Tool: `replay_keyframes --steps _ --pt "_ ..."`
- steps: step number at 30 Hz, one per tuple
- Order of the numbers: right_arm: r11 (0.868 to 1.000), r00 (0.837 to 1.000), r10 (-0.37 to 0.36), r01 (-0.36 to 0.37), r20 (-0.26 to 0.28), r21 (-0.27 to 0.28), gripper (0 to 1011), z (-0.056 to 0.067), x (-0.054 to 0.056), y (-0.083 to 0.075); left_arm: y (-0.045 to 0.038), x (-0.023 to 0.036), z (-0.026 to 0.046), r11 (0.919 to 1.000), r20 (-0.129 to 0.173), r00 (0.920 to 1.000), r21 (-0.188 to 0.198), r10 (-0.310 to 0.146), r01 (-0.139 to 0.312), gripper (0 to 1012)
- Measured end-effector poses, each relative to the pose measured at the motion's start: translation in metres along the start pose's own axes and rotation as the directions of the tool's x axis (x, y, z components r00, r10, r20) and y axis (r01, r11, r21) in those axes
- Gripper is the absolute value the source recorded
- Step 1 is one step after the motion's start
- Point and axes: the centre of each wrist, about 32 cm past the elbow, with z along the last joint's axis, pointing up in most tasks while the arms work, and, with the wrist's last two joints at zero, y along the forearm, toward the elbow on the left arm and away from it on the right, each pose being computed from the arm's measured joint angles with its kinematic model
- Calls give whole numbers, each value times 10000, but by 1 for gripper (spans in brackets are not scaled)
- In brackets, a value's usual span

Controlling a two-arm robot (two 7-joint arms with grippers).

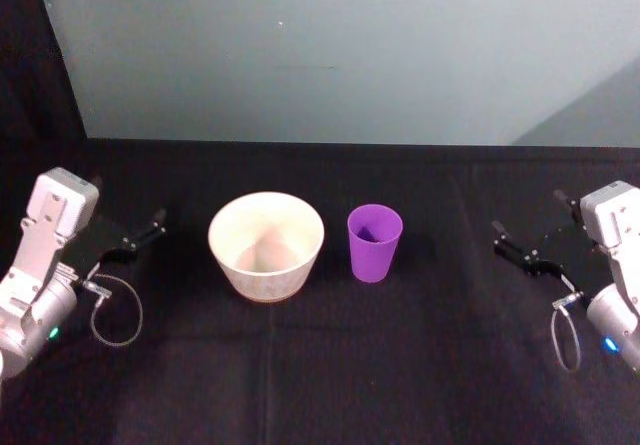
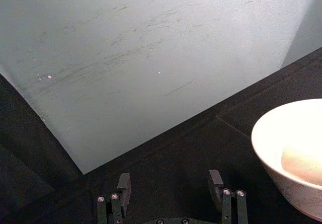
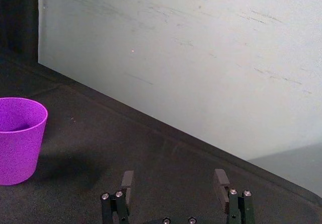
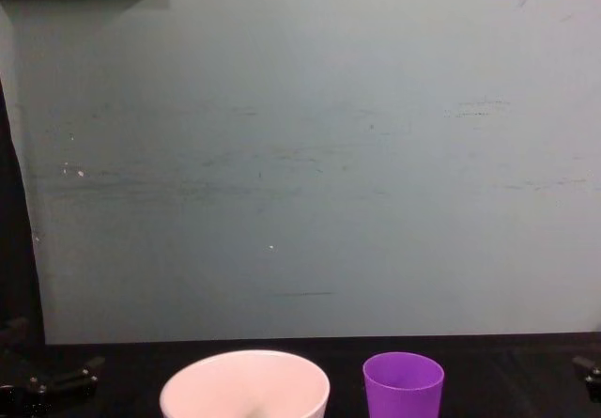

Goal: Pick up the cup and pour the mung beans from the cup into the bowl.

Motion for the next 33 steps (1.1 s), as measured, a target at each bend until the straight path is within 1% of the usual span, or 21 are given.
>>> replay_keyframes --steps 33 --pt "10000 10000 0 0 0 0 1003 0 0 0 0 0 0 10000 0 10000 0 0 0 1011"
